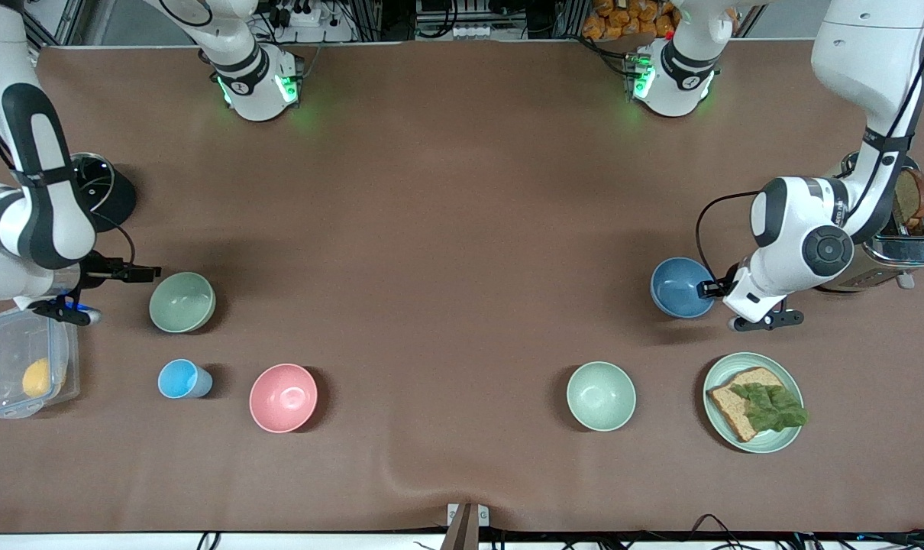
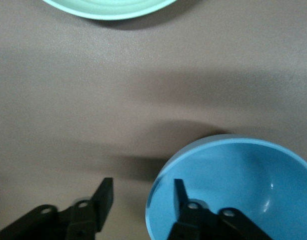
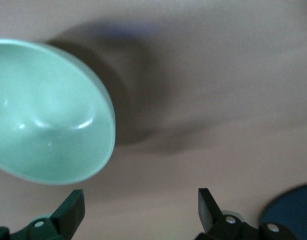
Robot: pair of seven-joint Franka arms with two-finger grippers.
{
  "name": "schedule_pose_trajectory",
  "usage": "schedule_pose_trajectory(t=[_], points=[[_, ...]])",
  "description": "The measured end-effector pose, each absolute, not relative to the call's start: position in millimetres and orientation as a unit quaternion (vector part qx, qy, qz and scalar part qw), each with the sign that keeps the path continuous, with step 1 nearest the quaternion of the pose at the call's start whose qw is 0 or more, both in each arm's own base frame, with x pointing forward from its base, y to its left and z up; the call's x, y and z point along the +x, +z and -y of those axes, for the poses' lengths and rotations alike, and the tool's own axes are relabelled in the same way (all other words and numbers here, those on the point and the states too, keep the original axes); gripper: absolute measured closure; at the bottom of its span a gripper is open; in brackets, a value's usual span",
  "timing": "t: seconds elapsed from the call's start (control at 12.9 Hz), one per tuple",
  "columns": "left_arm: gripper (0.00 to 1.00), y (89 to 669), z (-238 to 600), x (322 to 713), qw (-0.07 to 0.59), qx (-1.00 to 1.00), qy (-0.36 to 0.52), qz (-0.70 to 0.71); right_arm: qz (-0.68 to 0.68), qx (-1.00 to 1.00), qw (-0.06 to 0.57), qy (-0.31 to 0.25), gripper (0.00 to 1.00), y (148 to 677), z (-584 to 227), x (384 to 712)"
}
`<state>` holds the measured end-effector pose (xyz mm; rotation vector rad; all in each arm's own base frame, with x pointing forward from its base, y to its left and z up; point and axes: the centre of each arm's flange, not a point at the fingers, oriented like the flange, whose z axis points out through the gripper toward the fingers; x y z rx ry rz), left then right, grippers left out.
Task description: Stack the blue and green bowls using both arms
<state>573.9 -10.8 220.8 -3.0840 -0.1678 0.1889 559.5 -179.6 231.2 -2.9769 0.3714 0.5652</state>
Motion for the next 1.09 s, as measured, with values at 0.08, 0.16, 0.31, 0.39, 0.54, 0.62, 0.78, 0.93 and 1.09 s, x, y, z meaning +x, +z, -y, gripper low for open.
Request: schedule_pose_trajectory(t=[0.08, 0.16, 0.31, 0.39, 0.54, 0.62, 0.78, 0.93, 1.09], points=[[0.52, 219, 11, 573, 0.024, -0.996, 0.062, 0.055, -0.118, -0.976, 0.043, 0.18, 0.0, 223, 175, 558], [0.52, 218, 11, 573, 0.024, -0.996, 0.064, 0.056, -0.115, -0.976, 0.044, 0.182, 0.0, 215, 169, 557], [0.58, 215, 11, 572, 0.024, -0.996, 0.066, 0.057, -0.105, -0.976, 0.045, 0.186, 0.0, 201, 156, 557], [0.71, 214, 11, 572, 0.024, -0.996, 0.066, 0.058, -0.099, -0.977, 0.043, 0.183, 0.0, 194, 149, 559], [0.94, 217, 13, 574, 0.023, -0.996, 0.064, 0.059, -0.095, -0.979, 0.04, 0.177, 0.0, 180, 144, 562], [0.94, 221, 15, 575, 0.023, -0.996, 0.06, 0.058, -0.095, -0.979, 0.038, 0.175, 0.0, 173, 144, 562], [0.94, 225, 17, 577, 0.022, -0.997, 0.055, 0.057, -0.096, -0.98, 0.036, 0.17, 0.0, 159, 145, 562], [0.94, 232, 19, 581, 0.021, -0.997, 0.047, 0.056, -0.097, -0.98, 0.035, 0.168, 0.06, 154, 146, 562], [0.95, 251, 24, 590, 0.019, -0.998, 0.028, 0.053, -0.096, -0.981, 0.035, 0.164, 0.28, 158, 146, 565]])
